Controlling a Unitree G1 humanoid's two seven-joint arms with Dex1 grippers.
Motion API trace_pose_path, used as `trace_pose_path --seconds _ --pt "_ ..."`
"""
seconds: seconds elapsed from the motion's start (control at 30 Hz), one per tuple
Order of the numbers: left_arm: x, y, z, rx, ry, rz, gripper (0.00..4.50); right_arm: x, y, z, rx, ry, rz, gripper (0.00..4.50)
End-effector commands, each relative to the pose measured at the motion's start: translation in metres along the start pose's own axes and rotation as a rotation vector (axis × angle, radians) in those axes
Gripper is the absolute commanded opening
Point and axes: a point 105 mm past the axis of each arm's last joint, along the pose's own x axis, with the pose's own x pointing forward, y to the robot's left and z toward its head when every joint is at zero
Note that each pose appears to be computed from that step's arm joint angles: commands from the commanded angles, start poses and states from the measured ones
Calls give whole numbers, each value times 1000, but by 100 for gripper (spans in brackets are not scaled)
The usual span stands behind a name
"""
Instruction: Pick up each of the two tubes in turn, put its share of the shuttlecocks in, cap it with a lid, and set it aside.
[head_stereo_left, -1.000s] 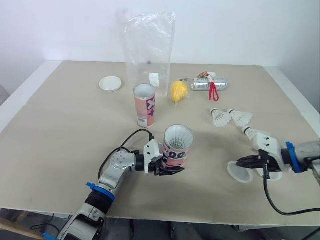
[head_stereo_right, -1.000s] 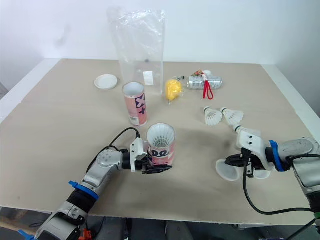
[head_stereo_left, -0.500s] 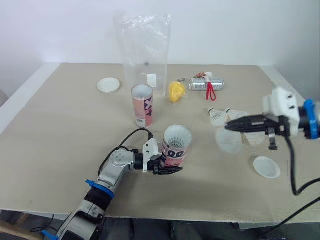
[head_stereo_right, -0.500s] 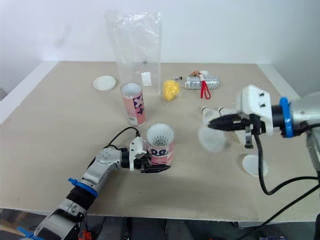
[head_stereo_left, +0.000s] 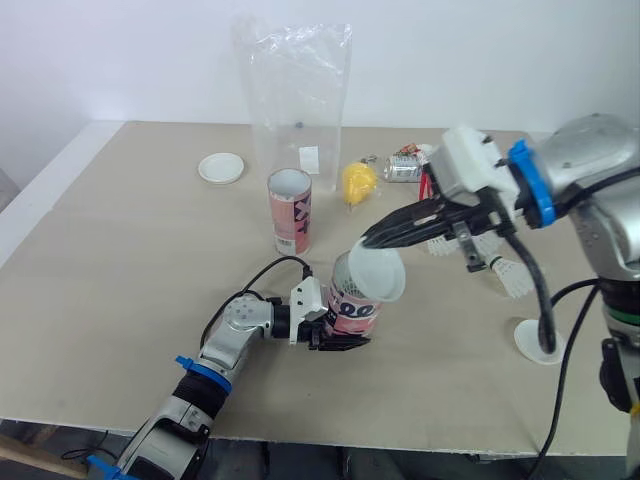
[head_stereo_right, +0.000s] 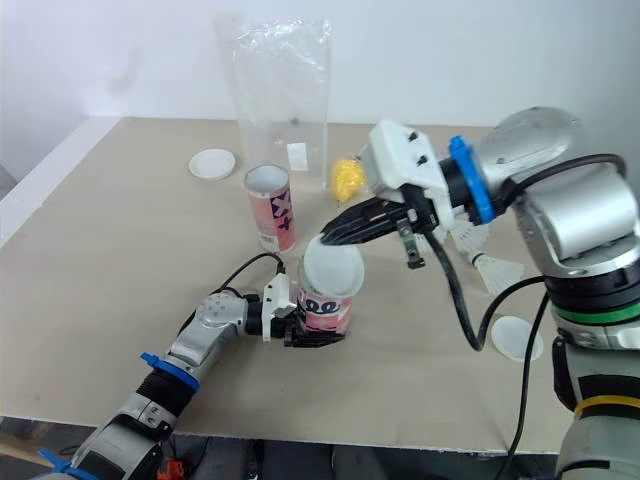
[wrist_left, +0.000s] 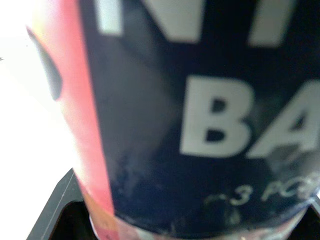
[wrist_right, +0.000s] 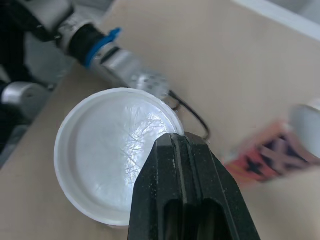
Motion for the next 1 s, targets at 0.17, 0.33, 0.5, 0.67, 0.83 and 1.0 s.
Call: trace_pose_path --seconds 0.17,0.33,0.5,0.67,0.83,1.0 --pt "-9 -5 -31 -89 91 30 292 -5 -7 -11 -107 88 -3 1" --pt "-11 -5 -32 -97 94 45 292 -1 -7 -13 -142 90 20 1" --pt "-11 -5 -33 -99 98 51 292 4 -7 -10 -172 87 41 1" --pt "-11 -5 -33 -103 97 54 292 13 -7 -4 -196 62 57 1" --pt "-10 -5 -33 -105 95 57 292 17 -10 -4 -206 67 62 1" --pt "-11 -5 -33 -107 97 62 292 17 -10 -9 -215 80 69 1"
